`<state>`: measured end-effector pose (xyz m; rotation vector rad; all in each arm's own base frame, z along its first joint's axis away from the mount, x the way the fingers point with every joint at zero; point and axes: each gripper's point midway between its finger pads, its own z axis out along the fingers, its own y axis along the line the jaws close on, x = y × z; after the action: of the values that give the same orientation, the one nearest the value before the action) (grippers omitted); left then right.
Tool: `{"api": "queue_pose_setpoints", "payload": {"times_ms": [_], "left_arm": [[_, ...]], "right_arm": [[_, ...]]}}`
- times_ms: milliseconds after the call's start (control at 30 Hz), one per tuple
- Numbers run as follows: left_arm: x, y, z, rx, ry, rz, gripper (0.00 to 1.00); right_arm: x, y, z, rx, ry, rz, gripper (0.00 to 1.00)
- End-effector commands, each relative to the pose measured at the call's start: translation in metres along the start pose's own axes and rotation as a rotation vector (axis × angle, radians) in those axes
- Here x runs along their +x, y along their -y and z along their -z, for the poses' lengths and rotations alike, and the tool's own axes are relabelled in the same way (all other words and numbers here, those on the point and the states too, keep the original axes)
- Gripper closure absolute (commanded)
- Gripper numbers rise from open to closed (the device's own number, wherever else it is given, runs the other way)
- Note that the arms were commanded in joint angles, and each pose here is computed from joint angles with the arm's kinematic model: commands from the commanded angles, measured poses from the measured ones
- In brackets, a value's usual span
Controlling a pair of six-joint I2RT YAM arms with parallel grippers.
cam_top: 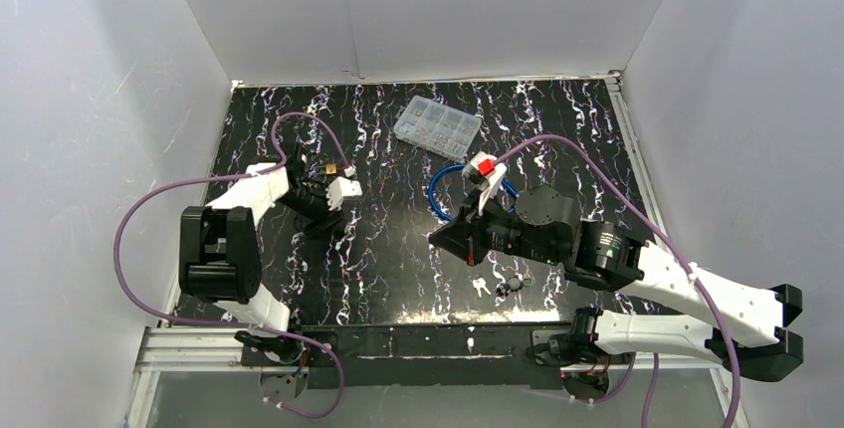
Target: Unlock with the key
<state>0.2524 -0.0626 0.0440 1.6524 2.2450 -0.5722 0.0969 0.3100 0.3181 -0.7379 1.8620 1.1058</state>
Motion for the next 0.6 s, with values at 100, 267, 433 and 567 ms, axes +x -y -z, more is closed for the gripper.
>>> {"api": "queue_pose_setpoints", "payload": {"times_ms": [100, 267, 433, 567], "left_arm": [[0.015, -0.002, -0.017, -0.012, -0.069, -0.026, 0.59], [0.014, 0.020, -0.034, 0.031, -0.092, -0.087, 0.76], [0.012, 0.047, -0.046, 0.106, -0.130, -0.135, 0.92], [0.005, 0.060, -0.044, 0.132, -0.114, -0.142, 1.00]], "right_arm": [[-0.017, -0.004, -0.002, -0.014, 0.053, -0.007, 0.99], [-0.020, -0.003, 0.001, -0.014, 0.060, -0.017, 0.99], [-0.021, -0.002, 0.004, -0.011, 0.070, -0.026, 0.99], [-0.021, -0.002, 0.007, -0.012, 0.073, -0.032, 0.99]]}}
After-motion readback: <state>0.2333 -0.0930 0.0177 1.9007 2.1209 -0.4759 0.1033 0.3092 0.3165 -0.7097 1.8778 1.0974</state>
